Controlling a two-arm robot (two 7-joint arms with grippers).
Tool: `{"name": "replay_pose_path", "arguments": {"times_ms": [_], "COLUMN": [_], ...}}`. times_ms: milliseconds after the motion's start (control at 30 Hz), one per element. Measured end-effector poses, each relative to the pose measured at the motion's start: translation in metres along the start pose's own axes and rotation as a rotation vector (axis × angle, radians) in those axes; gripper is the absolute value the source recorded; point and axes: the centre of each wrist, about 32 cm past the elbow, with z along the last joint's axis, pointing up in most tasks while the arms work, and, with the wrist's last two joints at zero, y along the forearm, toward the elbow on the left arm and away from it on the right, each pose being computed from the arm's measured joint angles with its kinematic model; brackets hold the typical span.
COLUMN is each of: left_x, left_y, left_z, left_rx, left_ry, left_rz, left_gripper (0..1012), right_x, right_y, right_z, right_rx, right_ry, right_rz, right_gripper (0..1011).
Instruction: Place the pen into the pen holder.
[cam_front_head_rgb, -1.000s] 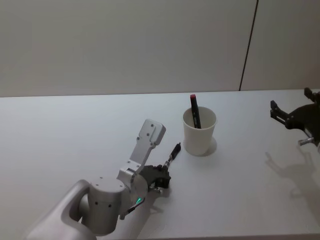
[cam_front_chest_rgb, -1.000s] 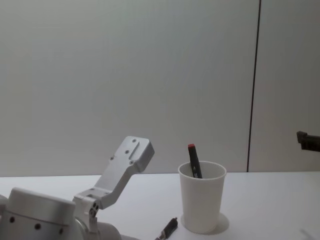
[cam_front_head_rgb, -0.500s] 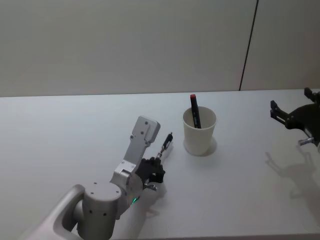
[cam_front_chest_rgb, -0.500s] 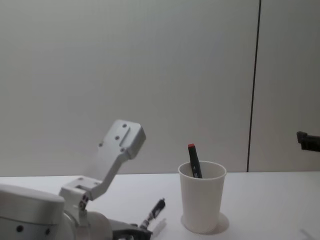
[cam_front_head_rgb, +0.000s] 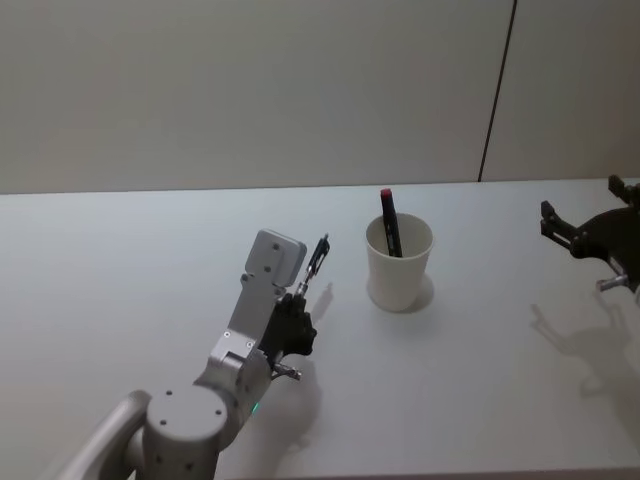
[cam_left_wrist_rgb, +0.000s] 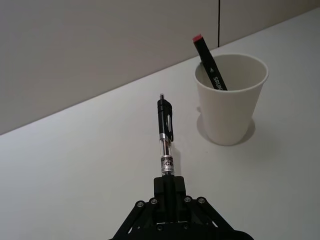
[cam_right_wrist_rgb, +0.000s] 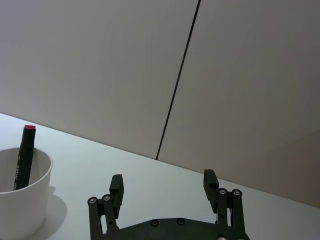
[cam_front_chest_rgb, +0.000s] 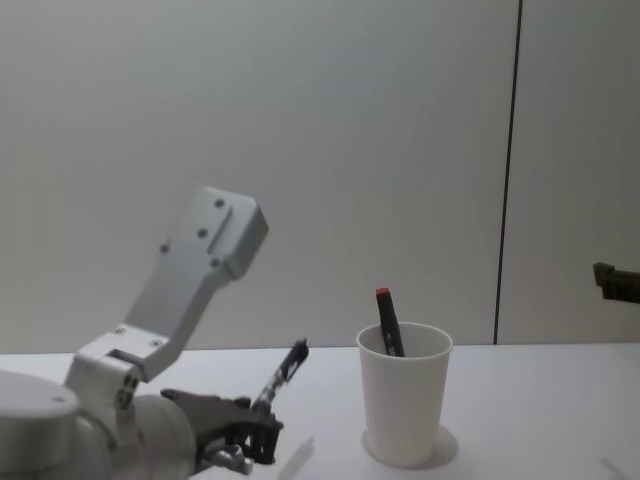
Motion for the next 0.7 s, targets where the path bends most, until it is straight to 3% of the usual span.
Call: {"name": "replay_pose_path", "arguments": {"times_ms": [333, 433, 700], "left_x": [-0.0003, 0.0009, 0.0049], "left_y": [0.0149, 0.0186, 0.0209], "left_z": [-0.0026, -0.0025, -0.0012], "left_rx": [-0.132, -0.185, -0.274], "left_ry": [-0.033, -0.053, -0.092], "left_rz": [-0.023, -0.052, -0.13], "left_gripper": [127, 127, 127], "right_x": [0.0, 0.0, 0.0], "right_y": [0.0, 0.0, 0.0], "right_z": [0.0, 0.0, 0.0], "right_rx": [0.0, 0.0, 0.0], "right_ry": [0.0, 0.0, 0.0], "right_rz": [0.0, 0.0, 0.0], "right_gripper": [1002, 1002, 1002]}}
